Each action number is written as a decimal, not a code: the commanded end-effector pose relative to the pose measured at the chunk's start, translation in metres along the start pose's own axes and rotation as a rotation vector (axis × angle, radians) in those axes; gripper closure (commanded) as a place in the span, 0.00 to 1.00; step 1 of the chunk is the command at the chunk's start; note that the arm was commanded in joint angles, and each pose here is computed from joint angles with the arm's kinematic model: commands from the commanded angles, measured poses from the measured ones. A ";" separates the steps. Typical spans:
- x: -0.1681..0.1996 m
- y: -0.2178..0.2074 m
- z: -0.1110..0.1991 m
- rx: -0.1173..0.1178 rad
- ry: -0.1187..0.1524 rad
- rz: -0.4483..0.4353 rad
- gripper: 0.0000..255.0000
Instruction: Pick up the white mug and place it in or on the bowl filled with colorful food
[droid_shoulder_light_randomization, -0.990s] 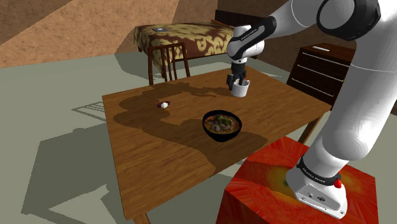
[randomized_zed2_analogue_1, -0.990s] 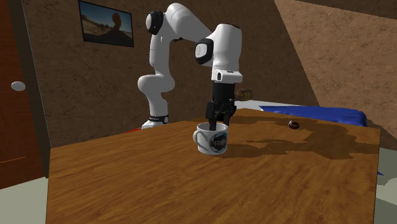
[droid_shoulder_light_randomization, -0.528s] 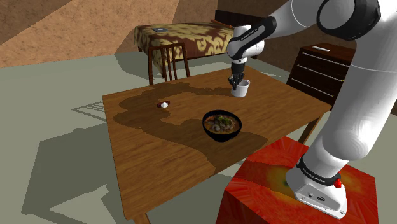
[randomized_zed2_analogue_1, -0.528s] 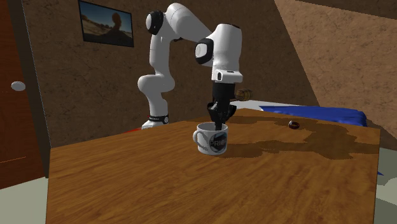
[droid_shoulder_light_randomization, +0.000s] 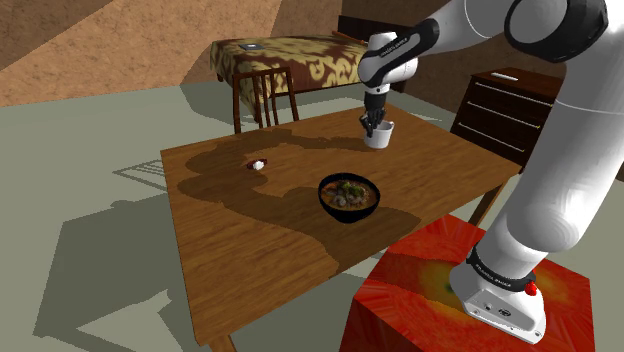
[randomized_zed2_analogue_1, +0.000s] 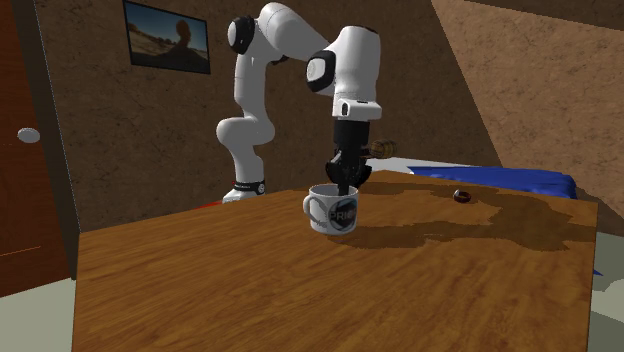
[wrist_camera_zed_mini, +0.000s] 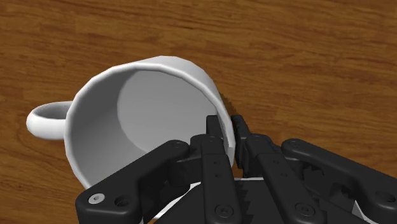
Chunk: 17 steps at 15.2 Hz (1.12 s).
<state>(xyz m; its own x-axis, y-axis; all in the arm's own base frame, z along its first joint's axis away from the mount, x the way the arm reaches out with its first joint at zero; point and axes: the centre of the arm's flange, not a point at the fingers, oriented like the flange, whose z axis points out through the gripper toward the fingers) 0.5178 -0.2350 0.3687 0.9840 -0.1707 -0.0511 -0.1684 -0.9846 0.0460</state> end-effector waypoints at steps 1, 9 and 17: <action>0.000 0.000 -0.011 0.000 0.000 0.000 1.00; -0.003 0.002 -0.054 0.000 0.000 0.000 1.00; -0.005 0.004 -0.096 0.000 0.000 0.000 1.00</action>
<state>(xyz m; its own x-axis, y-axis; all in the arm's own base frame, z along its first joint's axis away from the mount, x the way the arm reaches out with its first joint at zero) 0.5173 -0.2352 0.4592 0.9840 -0.1706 -0.0511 -0.1683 -0.9846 0.0462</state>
